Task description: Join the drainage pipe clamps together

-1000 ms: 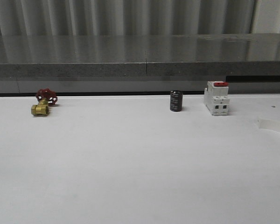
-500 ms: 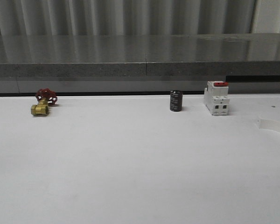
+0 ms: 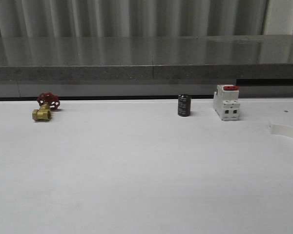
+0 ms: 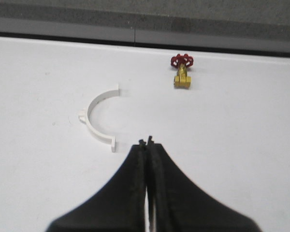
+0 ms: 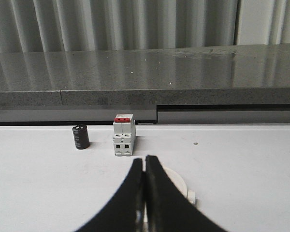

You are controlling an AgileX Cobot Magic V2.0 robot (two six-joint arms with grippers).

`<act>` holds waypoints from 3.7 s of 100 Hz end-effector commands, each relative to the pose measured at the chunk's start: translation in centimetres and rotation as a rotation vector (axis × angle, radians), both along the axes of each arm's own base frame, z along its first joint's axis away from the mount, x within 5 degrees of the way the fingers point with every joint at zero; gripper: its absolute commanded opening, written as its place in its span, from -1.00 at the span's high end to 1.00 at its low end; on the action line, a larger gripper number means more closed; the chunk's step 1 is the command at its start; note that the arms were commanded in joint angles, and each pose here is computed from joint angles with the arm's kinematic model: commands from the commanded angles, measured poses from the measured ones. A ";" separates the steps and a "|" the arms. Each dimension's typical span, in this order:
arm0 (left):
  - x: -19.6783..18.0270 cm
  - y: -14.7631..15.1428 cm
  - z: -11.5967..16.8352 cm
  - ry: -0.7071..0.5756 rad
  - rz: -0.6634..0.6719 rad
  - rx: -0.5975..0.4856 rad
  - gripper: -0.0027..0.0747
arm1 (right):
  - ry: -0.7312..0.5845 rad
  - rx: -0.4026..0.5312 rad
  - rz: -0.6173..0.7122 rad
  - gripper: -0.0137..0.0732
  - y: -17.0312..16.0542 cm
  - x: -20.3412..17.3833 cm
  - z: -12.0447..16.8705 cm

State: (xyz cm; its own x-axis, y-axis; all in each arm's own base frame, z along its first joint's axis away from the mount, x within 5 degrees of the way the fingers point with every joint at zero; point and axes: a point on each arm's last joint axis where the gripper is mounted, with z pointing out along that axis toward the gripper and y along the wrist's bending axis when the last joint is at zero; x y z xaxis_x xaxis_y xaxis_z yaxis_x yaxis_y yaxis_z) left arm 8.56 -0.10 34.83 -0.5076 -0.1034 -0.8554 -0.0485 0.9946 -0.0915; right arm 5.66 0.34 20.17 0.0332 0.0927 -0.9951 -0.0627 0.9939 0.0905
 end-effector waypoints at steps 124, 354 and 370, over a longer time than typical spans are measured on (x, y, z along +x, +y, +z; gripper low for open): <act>18.9 2.7 -3.6 0.428 0.016 0.156 -0.59 | -0.121 0.000 0.001 0.84 0.0 -0.3 1.4; 30.3 7.6 -12.5 0.601 0.031 0.103 0.58 | -0.121 0.000 0.001 0.84 0.0 -0.3 1.4; 28.9 4.7 -8.9 0.577 0.026 0.057 0.58 | -0.121 0.000 0.001 0.84 0.0 -0.3 1.4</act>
State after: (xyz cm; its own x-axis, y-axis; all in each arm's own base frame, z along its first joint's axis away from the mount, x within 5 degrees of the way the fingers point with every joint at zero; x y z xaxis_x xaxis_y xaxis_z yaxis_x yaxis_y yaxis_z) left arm 38.16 6.36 21.28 -0.9354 -0.0647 -0.3477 -0.0845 0.9955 0.0422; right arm 5.66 0.34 20.17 0.0332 0.0927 -0.9951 -0.0627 0.9939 0.0905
